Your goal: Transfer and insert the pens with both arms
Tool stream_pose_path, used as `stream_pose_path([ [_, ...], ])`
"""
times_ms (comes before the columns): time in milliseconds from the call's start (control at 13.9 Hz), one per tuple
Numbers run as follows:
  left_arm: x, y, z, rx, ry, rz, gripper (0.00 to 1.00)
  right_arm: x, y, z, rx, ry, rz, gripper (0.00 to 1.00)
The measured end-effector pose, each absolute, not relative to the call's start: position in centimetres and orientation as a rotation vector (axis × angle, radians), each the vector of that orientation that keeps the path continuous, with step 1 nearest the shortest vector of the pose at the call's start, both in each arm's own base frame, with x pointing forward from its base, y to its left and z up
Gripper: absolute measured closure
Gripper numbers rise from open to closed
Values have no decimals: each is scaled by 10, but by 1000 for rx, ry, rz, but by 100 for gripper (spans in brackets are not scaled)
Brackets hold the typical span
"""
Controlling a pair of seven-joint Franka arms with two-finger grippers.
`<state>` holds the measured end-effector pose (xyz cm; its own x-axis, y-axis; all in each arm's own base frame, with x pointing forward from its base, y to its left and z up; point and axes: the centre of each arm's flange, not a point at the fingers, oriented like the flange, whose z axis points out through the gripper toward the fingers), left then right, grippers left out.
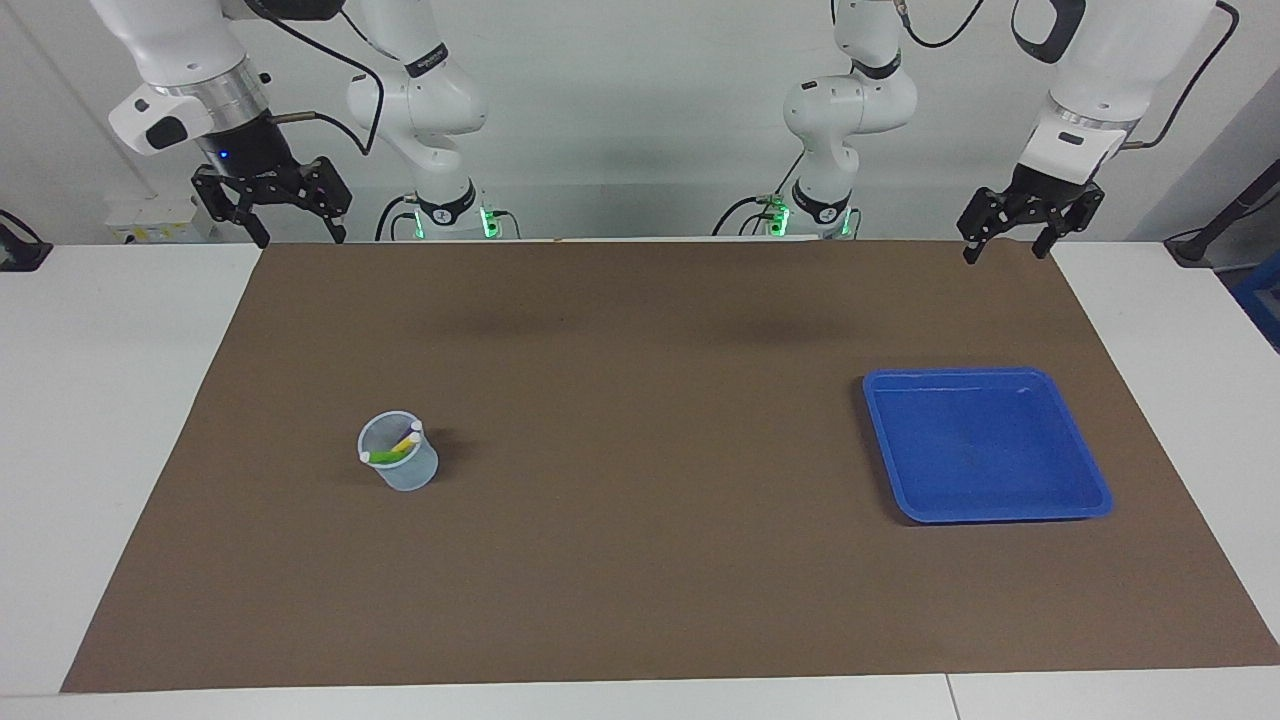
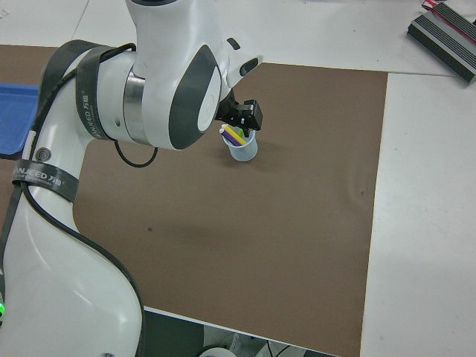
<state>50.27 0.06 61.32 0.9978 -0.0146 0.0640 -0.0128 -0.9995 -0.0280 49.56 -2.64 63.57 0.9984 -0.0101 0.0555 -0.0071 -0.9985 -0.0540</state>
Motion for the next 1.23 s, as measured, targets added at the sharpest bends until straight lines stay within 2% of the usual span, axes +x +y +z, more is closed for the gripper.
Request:
stream_pose_path([
  [577, 503, 1, 613, -3112, 21, -100, 0, 479, -41, 657, -3084, 57, -124, 0],
  [1226, 503, 1, 613, -3112, 21, -100, 0, 479, -21, 656, -3089, -1, -119, 0],
])
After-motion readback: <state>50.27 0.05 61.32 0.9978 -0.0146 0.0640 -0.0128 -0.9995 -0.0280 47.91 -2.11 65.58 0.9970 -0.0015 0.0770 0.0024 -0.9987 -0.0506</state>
